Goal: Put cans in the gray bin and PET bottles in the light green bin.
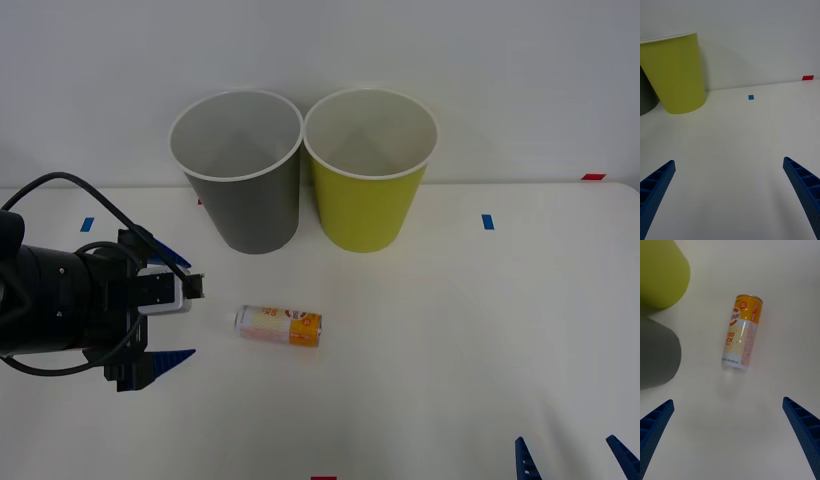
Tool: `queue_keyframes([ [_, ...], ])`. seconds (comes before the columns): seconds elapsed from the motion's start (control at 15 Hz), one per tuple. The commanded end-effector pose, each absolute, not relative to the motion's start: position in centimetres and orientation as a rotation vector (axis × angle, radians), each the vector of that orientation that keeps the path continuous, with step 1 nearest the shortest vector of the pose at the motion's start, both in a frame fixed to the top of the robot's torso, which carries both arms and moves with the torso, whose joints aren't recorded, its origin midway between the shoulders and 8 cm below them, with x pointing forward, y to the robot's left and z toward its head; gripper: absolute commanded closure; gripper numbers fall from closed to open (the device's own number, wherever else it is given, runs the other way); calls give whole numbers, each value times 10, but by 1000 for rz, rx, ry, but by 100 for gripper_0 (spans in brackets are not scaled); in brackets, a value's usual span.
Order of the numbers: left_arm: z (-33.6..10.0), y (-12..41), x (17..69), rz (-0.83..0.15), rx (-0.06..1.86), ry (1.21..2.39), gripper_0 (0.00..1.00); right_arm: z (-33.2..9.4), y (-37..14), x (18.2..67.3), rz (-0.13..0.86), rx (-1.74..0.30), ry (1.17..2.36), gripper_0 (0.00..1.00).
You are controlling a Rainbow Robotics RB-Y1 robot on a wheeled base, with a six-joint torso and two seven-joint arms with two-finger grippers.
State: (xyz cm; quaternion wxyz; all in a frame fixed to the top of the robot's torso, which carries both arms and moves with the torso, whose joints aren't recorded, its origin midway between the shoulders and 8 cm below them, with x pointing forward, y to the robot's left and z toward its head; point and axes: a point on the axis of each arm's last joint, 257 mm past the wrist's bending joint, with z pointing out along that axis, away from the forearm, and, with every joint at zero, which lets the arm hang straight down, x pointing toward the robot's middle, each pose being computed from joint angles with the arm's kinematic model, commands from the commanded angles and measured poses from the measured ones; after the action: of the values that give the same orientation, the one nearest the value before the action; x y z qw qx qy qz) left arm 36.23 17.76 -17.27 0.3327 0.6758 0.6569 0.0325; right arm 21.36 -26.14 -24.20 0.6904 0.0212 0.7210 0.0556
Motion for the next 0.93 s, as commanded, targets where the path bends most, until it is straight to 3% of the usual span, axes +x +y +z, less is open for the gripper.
queue_keyframes([
  [0.07,-181,169,359,54,1791,1720,0,-242,-261,214,124,47,1612,0],
  [0.53,-199,151,374,-12,1892,1706,0,-242,-261,214,124,47,1612,0],
  [0.67,-202,139,377,2,1959,1660,0,-242,-261,214,124,47,1612,0],
  [0.8,-204,132,387,109,2060,1567,0,-242,-261,214,124,47,1612,0],
  [0.93,-212,122,394,105,2103,1545,0,-242,-261,214,124,47,1612,0],
])
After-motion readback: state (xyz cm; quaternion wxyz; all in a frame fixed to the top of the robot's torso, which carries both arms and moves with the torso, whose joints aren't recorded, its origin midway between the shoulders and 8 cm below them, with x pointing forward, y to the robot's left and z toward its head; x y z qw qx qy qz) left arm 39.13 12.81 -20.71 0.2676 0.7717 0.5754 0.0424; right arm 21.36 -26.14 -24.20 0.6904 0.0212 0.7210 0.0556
